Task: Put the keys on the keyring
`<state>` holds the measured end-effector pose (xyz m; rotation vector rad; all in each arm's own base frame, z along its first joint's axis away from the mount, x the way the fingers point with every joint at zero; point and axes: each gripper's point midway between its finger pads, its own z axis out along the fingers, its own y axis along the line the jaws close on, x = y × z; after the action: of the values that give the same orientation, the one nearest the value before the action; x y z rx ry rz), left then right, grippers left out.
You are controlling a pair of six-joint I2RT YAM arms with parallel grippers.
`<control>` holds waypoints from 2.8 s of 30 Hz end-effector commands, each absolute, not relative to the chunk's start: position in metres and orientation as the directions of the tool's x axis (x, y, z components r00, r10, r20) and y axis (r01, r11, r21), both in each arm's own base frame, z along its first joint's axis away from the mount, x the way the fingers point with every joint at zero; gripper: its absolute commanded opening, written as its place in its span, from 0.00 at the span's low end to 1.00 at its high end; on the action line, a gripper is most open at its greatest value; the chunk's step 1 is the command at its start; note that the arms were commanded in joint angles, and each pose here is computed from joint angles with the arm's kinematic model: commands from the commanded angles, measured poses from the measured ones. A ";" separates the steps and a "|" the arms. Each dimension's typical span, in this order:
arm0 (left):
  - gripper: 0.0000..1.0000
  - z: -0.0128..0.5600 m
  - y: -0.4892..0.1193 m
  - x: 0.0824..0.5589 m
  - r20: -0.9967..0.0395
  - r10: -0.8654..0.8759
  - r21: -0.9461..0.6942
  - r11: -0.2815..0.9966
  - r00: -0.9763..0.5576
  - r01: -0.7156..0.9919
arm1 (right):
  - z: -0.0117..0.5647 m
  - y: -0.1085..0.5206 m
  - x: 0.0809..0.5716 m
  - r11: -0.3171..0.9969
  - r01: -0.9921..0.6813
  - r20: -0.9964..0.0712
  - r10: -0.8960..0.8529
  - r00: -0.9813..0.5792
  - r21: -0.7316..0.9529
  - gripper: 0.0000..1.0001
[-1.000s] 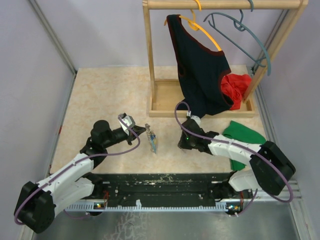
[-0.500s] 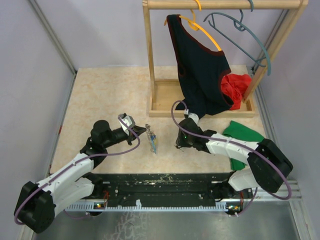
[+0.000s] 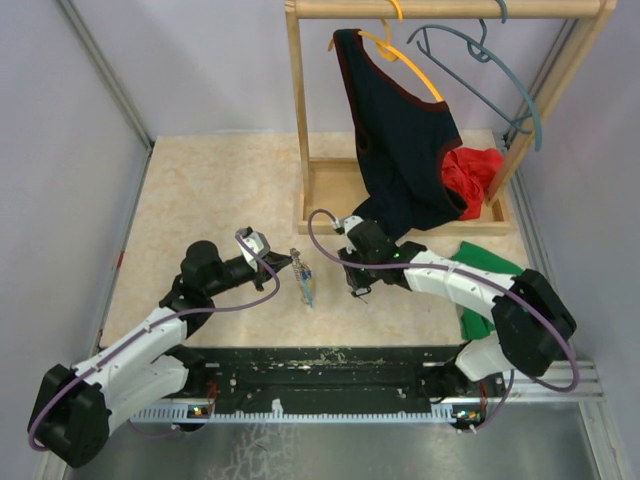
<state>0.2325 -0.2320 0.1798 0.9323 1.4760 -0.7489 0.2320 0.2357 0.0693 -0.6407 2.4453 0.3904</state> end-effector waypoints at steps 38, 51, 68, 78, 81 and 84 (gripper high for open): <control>0.01 0.181 -0.232 0.229 -0.992 0.126 0.067 0.462 0.009 0.884 | 0.056 0.259 0.245 0.691 -0.721 -0.520 -0.598 -0.610 0.051 0.00; 0.01 0.183 -0.231 0.229 -0.992 0.123 0.075 0.468 0.019 0.880 | 0.044 0.227 0.216 0.674 -0.732 -0.379 -0.706 -0.598 -0.102 0.25; 0.01 0.184 -0.230 0.229 -0.992 0.120 0.079 0.467 0.025 0.881 | 0.016 0.218 0.212 0.635 -0.751 -0.258 -0.767 -0.587 -0.181 0.27; 0.01 0.184 -0.231 0.228 -0.992 0.120 0.078 0.465 0.024 0.882 | 0.019 0.218 0.214 0.650 -0.736 -0.268 -0.756 -0.597 -0.192 0.12; 0.01 0.184 -0.231 0.228 -0.993 0.120 0.077 0.464 0.024 0.882 | 0.028 0.225 0.216 0.653 -0.737 -0.303 -0.748 -0.590 -0.175 0.06; 0.01 0.184 -0.231 0.228 -0.993 0.120 0.077 0.463 0.023 0.883 | 0.043 0.235 0.221 0.661 -0.735 -0.375 -0.726 -0.577 -0.150 0.01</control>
<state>0.2299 -0.2312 0.1814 0.9336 1.4644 -0.7503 0.2131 0.2153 0.0201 -1.1951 2.5451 -0.0746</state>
